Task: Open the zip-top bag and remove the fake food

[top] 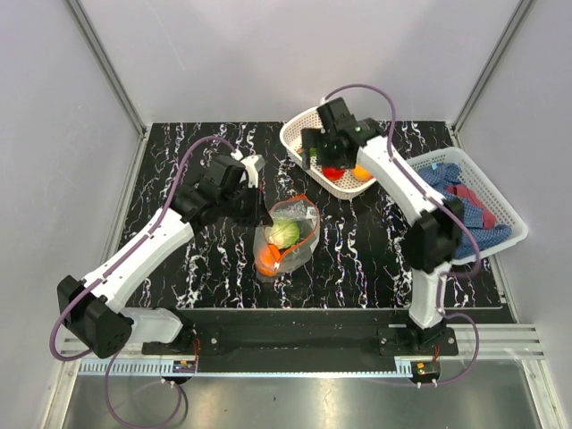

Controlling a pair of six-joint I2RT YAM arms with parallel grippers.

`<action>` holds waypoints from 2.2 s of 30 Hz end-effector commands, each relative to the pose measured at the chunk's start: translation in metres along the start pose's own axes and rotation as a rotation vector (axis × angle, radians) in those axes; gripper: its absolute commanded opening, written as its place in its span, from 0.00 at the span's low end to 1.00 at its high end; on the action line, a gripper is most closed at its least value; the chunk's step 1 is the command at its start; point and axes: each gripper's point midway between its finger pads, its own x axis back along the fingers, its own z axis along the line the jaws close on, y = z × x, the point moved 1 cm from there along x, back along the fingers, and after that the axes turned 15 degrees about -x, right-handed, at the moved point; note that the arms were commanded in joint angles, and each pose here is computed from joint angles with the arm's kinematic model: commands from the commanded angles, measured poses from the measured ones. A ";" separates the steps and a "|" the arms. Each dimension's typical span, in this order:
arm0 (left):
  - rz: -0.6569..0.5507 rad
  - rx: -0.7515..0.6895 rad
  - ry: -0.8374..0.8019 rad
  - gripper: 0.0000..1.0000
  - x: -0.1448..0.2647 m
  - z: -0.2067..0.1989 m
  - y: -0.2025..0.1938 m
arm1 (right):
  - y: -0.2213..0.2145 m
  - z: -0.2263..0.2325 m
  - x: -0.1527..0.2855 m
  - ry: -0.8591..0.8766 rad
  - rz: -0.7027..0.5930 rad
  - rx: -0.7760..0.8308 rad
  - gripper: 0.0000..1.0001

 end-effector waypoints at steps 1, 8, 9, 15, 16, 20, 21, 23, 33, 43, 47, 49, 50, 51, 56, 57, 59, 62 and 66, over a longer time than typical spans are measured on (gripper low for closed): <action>-0.099 0.020 0.047 0.00 0.012 0.001 0.022 | -0.050 0.045 0.097 0.235 0.006 0.084 1.00; -0.128 0.077 0.040 0.00 0.017 -0.004 0.030 | -0.125 0.057 0.167 0.434 0.096 0.092 0.88; -0.131 0.079 0.040 0.00 0.018 -0.004 0.030 | -0.135 0.050 0.164 0.420 0.111 0.088 0.85; -0.137 0.094 0.022 0.00 0.020 -0.009 0.034 | -0.166 0.064 0.169 0.523 0.180 0.128 0.68; -0.132 0.100 0.010 0.00 0.019 -0.011 0.034 | -0.169 0.069 0.164 0.527 0.195 0.150 0.68; -0.133 0.118 0.004 0.00 0.019 -0.013 0.035 | -0.166 0.089 0.157 0.553 0.185 0.176 0.66; -0.134 0.121 0.002 0.00 0.020 -0.014 0.036 | -0.168 0.090 0.148 0.537 0.193 0.173 0.65; -0.145 0.125 0.005 0.00 0.022 -0.014 0.038 | -0.175 0.089 0.132 0.525 0.207 0.158 0.59; -0.144 0.227 0.018 0.00 0.013 -0.012 0.037 | -0.187 0.077 0.062 0.497 0.087 0.183 0.47; -0.107 0.235 0.005 0.00 -0.007 -0.014 0.030 | -0.195 0.074 0.021 0.453 0.056 0.119 0.71; -0.090 0.231 0.013 0.00 -0.011 -0.010 0.022 | -0.207 0.072 0.005 0.465 0.079 0.138 0.83; -0.081 0.228 0.018 0.00 -0.012 -0.008 0.016 | -0.211 0.071 -0.001 0.457 0.092 0.136 0.87; -0.076 0.228 0.022 0.00 -0.013 -0.006 0.013 | -0.215 0.068 -0.007 0.440 0.104 0.135 0.89; -0.078 0.222 0.027 0.00 -0.012 -0.005 0.012 | -0.217 0.067 -0.010 0.432 0.108 0.132 0.92; -0.073 0.214 0.035 0.00 -0.011 -0.002 0.003 | -0.220 0.059 -0.025 0.388 0.102 0.154 1.00; -0.073 0.213 0.037 0.00 -0.010 -0.002 0.002 | -0.220 0.059 -0.027 0.384 0.098 0.160 1.00; -0.071 0.215 0.036 0.00 -0.010 -0.002 0.000 | -0.218 0.062 -0.032 0.383 0.089 0.175 1.00; -0.073 0.214 0.032 0.00 -0.007 -0.002 -0.004 | -0.217 0.064 -0.040 0.384 0.080 0.178 1.00; -0.073 0.214 0.028 0.00 -0.004 -0.002 -0.009 | -0.214 0.069 -0.043 0.415 0.056 0.188 0.98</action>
